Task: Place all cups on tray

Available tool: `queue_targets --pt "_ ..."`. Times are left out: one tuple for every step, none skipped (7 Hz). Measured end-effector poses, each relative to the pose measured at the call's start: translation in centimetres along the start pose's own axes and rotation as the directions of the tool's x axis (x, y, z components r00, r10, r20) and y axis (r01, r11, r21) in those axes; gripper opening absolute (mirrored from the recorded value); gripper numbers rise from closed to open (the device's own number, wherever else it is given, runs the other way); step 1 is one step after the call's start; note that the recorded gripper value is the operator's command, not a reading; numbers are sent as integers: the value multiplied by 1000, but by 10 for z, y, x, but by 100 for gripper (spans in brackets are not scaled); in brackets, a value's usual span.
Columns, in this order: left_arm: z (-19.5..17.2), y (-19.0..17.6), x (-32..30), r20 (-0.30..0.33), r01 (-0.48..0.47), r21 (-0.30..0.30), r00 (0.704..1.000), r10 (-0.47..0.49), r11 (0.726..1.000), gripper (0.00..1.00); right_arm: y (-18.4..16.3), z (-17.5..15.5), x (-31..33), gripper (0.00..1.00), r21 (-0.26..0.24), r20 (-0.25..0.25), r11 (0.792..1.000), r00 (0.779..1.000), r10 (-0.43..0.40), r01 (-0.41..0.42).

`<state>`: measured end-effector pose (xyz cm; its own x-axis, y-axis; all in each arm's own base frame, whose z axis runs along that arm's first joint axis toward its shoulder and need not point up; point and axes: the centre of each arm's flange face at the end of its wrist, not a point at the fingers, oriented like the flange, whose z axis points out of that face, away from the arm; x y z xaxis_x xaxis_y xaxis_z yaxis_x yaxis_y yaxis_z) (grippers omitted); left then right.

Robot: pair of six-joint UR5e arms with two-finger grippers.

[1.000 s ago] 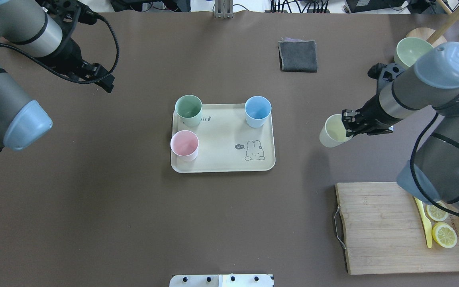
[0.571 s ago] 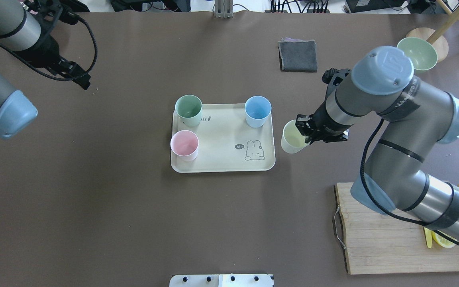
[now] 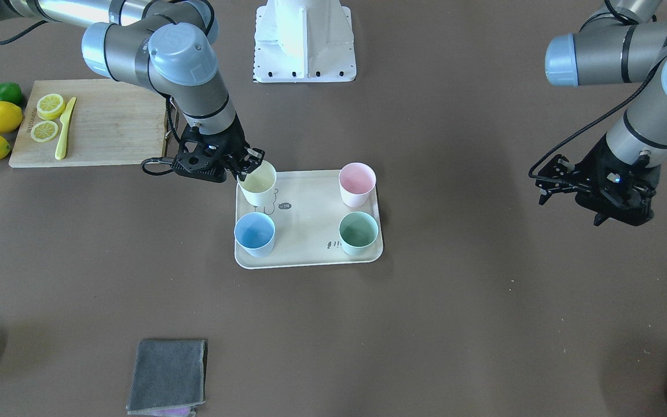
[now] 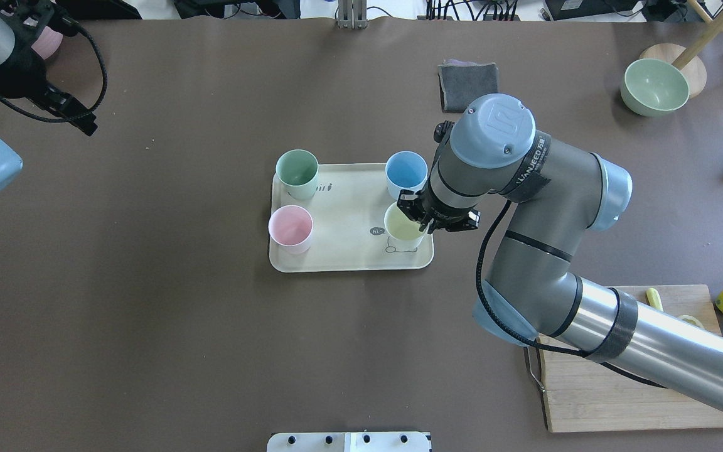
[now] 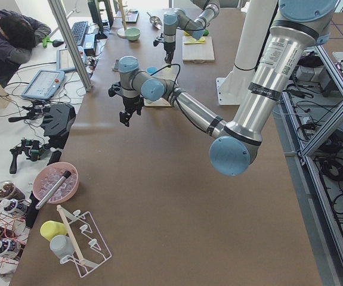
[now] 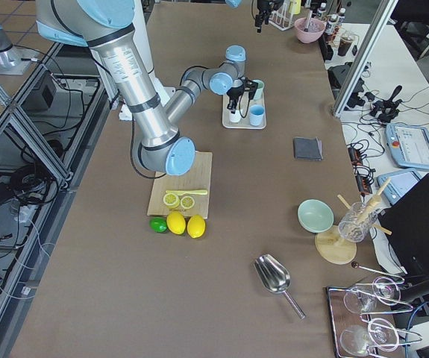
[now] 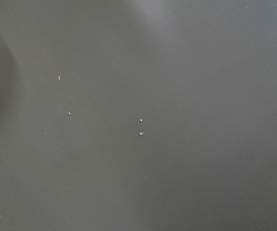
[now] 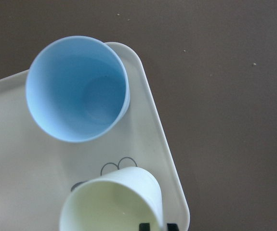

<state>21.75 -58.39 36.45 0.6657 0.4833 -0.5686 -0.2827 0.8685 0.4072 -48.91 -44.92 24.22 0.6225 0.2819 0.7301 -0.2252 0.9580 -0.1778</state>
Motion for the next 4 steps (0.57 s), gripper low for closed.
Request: queue_targets --pt "0 0 -1 1 2 -2 1000 -2 1000 99 1 -2 -1 100 18 2 1000 1000 -5 5" --pt "-3 1 -8 7 13 0 1000 -13 1000 98 0 -9 0 100 33 13 999 1000 -9 9" --pt "-10 4 -24 18 38 6 999 -38 999 98 -9 -24 5 100 50 28 999 1000 -15 13" --pt "-16 16 -50 35 58 10 998 -58 998 98 -28 -42 17 100 62 33 998 999 -24 22"
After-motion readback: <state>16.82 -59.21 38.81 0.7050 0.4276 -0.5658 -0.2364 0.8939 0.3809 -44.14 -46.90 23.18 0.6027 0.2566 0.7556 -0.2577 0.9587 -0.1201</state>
